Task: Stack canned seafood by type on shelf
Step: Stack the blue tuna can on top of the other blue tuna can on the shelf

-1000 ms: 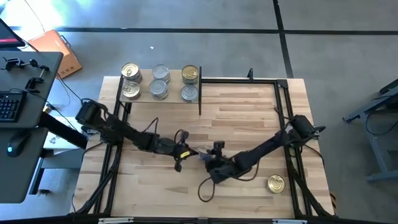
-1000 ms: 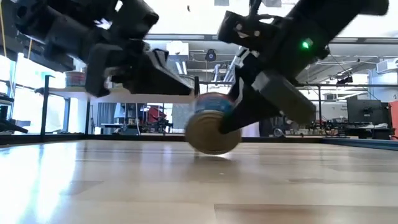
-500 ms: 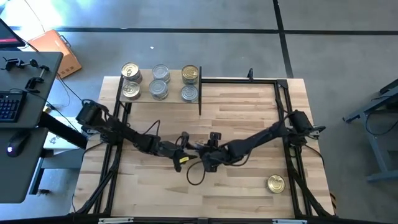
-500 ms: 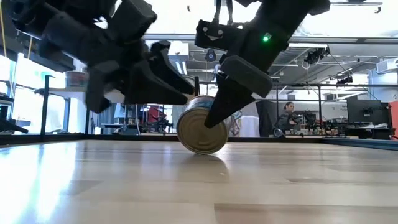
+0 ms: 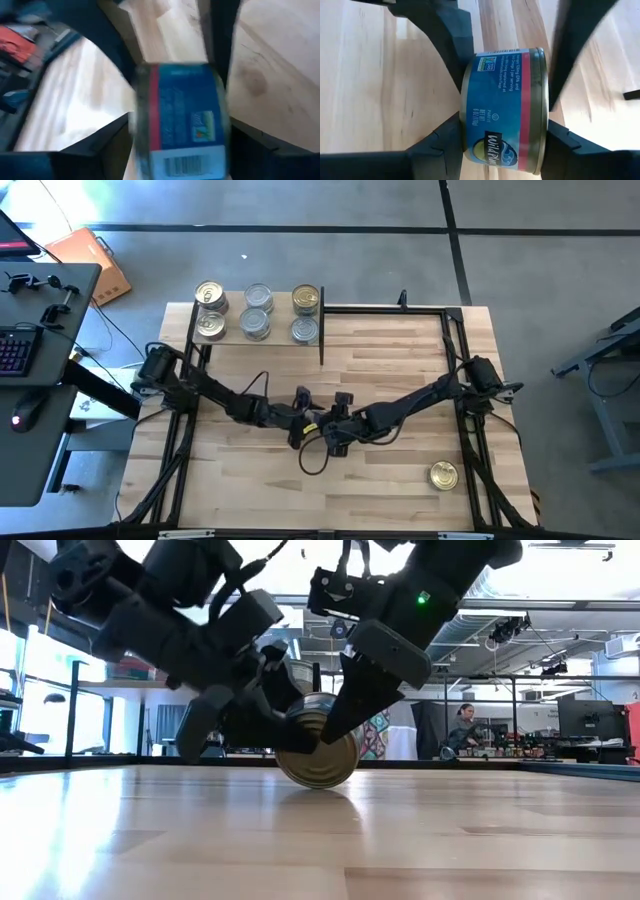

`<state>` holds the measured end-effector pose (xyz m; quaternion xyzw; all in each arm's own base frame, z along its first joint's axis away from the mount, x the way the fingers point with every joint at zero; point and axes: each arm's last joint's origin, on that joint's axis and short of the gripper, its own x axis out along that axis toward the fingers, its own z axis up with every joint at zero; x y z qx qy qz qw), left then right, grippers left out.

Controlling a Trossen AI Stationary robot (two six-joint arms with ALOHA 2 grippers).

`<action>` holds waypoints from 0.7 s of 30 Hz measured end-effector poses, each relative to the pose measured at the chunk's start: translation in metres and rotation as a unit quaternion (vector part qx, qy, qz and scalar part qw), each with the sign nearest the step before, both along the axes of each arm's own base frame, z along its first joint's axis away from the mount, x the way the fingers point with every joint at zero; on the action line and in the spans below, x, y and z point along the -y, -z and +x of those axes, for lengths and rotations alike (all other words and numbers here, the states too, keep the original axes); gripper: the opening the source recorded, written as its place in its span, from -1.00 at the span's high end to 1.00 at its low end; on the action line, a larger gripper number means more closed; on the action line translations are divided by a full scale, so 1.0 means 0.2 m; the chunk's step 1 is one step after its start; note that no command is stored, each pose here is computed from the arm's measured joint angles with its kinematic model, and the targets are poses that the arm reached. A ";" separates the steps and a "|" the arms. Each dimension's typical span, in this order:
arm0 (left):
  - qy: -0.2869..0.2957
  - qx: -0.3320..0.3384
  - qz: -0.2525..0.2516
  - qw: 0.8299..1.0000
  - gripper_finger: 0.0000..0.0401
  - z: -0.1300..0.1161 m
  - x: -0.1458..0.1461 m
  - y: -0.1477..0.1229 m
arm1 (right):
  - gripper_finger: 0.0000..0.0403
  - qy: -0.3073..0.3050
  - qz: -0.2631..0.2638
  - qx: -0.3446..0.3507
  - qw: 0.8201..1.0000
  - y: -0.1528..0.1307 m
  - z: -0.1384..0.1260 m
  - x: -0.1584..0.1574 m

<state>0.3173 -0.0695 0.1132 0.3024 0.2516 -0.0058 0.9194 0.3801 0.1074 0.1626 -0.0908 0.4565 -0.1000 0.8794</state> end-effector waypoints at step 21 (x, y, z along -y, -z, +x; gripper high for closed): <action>-0.021 0.027 -0.062 0.997 0.16 -0.15 0.00 -0.02 | -0.51 0.047 -0.064 0.039 0.996 0.09 -0.24 -0.13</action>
